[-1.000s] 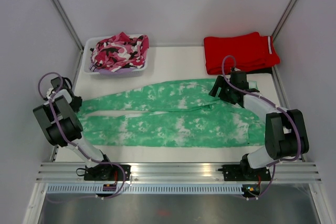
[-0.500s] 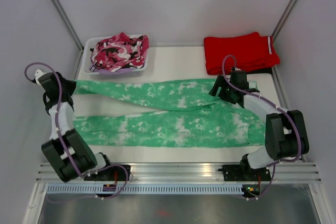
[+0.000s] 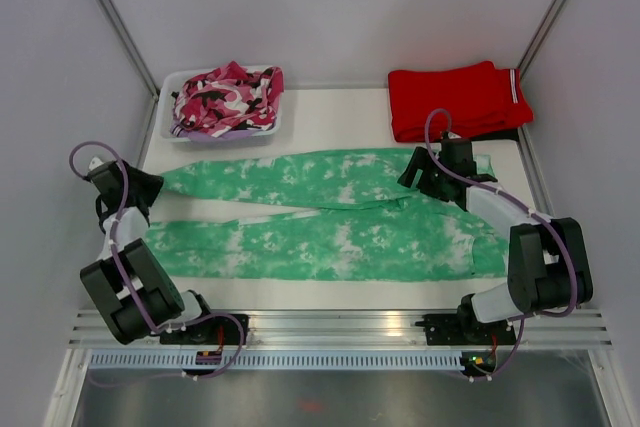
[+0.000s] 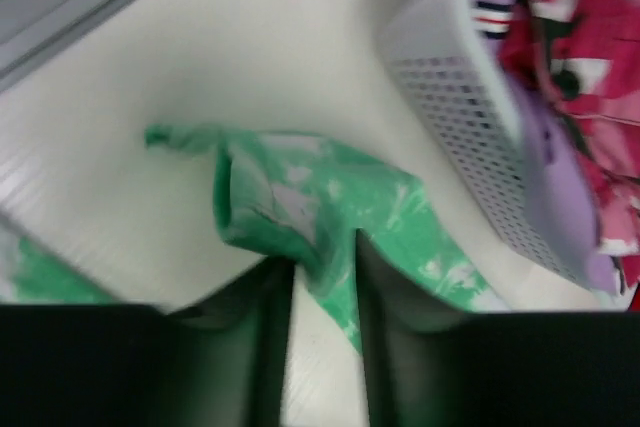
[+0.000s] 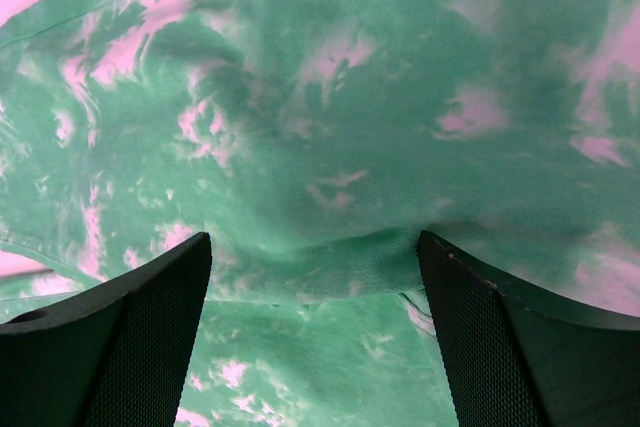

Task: Fold and stack the trousers
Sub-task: Flatten the trousers out

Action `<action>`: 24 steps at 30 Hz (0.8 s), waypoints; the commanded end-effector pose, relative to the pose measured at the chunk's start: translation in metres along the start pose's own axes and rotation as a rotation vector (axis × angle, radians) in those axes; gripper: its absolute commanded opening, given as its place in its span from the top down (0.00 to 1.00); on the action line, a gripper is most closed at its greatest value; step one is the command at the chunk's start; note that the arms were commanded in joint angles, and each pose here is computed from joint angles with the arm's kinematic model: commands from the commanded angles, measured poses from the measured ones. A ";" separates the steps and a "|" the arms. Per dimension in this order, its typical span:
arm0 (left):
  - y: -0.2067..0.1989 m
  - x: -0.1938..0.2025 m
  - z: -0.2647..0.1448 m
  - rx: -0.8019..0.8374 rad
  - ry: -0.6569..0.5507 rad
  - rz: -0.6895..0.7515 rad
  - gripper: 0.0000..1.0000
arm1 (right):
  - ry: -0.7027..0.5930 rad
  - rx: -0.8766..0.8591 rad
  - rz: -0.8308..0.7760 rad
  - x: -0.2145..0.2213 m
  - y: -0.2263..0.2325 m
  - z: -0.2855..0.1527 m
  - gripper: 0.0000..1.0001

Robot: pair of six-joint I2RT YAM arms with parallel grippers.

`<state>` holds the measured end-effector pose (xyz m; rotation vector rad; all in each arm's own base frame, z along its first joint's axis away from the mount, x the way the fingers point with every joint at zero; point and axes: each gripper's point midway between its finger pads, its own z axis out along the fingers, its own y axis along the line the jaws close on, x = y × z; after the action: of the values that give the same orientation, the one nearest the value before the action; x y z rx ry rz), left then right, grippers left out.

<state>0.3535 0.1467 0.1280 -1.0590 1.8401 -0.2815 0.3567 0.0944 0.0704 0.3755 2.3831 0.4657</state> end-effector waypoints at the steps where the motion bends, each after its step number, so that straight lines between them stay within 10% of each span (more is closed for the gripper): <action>1: 0.047 0.036 -0.009 -0.190 0.072 -0.122 0.55 | -0.029 -0.052 -0.013 -0.007 0.011 -0.006 0.10; 3: 0.052 0.045 -0.016 -0.225 0.098 -0.158 0.01 | -0.021 -0.057 -0.024 -0.006 0.013 -0.007 0.09; 11: 0.032 0.000 -0.049 -0.325 0.083 -0.112 0.00 | -0.023 -0.075 -0.063 -0.021 0.021 -0.005 0.09; 24: 0.031 0.053 0.022 -0.251 0.056 -0.254 0.02 | -0.006 -0.115 -0.112 -0.027 0.050 0.002 0.10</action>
<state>0.3165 0.1108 0.0521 -1.4790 1.9756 -0.2257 0.3727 0.1276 0.0885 0.2282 2.3813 0.5507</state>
